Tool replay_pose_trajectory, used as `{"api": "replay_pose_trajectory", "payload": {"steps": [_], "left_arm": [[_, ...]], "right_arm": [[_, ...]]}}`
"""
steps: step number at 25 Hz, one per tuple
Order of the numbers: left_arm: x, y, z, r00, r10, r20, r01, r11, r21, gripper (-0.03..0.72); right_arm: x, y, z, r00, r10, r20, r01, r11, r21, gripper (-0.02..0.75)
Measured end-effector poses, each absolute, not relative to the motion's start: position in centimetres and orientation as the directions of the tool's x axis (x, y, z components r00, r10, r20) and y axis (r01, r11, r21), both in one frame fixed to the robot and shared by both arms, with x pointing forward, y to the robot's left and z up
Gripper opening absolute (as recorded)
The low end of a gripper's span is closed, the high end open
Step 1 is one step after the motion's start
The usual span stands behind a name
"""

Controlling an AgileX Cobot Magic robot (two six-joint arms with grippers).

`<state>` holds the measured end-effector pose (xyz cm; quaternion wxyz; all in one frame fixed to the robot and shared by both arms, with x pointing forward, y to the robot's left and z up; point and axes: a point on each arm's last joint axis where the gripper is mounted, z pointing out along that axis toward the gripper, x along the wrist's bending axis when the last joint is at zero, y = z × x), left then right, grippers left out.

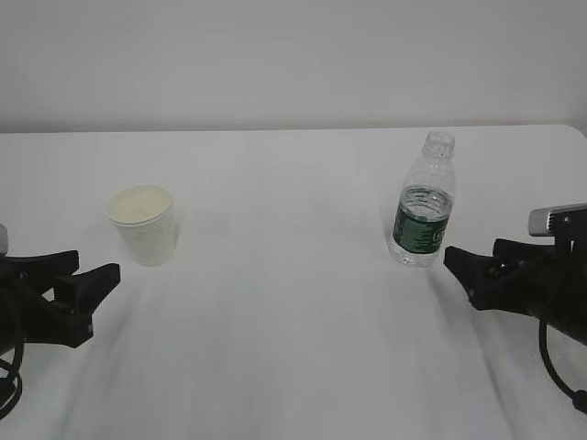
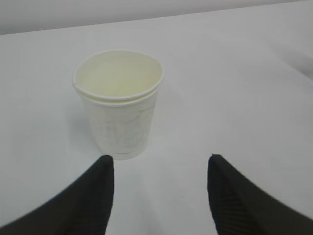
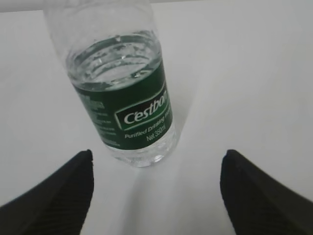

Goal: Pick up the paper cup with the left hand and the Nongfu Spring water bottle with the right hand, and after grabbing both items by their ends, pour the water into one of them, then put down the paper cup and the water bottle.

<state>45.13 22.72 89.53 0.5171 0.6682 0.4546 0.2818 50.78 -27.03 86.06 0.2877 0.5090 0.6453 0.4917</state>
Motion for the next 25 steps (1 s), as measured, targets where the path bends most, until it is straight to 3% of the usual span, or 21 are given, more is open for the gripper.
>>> {"api": "replay_pose_trajectory", "payload": {"steps": [19, 25], "left_arm": [[45.1, 22.7, 89.6, 0.43, 0.898, -0.093, 0.314, -0.052, 0.948, 0.433], [45.1, 22.7, 89.6, 0.43, 0.898, -0.093, 0.314, -0.052, 0.948, 0.468]], "right_arm": [[54.8, -26.2, 84.9, -0.429, 0.898, 0.094, 0.314, 0.05, 0.948, 0.615], [55.1, -26.2, 84.9, -0.44, 0.894, 0.089, 0.305, 0.055, 0.951, 0.615]]}}
